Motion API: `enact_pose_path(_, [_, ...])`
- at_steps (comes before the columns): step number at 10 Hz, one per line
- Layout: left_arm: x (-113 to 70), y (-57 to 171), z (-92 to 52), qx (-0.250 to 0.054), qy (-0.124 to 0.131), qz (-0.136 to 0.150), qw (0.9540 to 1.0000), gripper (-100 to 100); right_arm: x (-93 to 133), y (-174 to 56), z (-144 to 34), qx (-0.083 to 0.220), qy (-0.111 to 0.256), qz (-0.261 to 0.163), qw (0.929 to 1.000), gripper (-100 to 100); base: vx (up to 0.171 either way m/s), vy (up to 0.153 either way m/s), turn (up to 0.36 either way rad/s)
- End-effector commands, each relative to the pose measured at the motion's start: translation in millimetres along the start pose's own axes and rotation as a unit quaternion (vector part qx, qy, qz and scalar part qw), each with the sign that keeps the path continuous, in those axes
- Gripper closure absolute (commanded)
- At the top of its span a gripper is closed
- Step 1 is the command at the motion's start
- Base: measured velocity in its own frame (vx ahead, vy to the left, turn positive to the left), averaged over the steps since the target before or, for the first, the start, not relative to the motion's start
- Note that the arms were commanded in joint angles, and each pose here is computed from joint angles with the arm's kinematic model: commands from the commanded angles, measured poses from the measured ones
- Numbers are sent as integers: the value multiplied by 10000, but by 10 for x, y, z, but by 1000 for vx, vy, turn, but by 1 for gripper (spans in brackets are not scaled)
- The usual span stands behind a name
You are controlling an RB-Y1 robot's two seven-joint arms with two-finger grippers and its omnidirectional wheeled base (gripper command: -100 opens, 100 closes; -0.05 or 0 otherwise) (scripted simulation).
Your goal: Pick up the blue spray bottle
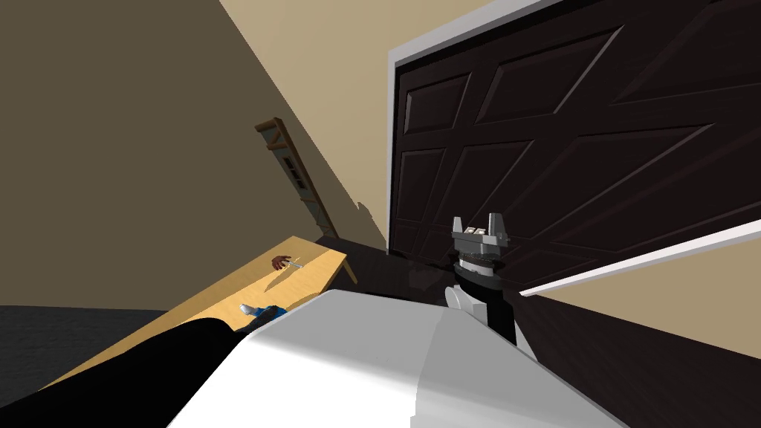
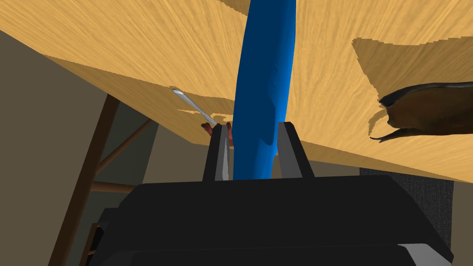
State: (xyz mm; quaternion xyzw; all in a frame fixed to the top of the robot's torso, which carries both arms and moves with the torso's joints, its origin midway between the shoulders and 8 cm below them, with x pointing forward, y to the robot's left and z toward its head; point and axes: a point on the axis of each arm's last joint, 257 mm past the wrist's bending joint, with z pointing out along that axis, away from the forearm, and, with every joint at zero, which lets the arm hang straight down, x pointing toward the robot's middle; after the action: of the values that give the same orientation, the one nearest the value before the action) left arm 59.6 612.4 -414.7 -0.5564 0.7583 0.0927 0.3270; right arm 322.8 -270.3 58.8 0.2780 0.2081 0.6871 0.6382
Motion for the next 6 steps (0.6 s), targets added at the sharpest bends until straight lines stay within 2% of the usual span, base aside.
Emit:
enact_pose_path(1, [-30,-43,36,-17,-1,-6,10000,100,0,0,0,0,0,0,10000,0,-36,-18,14])
enact_pose_path(2, [-25,-40,36,-23,9,108,9999,100,0,0,0,0,0,0,10000,0,-18,-9,-8])
enact_pose_path(3, [-116,-148,86,1,-68,-16,10000,100,0,0,0,0,0,0,10000,0,-42,-15,40])
enact_pose_path(4, [-87,-135,86,-24,-12,-14,10000,100,0,0,0,0,0,0,10000,0,-42,-19,10])
enact_pose_path(5, [-86,-134,86,-25,-10,125,9999,100,0,0,0,0,0,0,10000,0,-17,-11,4])
enact_pose_path(6, [-170,-243,132,-1,-70,-7,10000,100,0,0,0,0,0,0,10000,0,-40,-18,45])
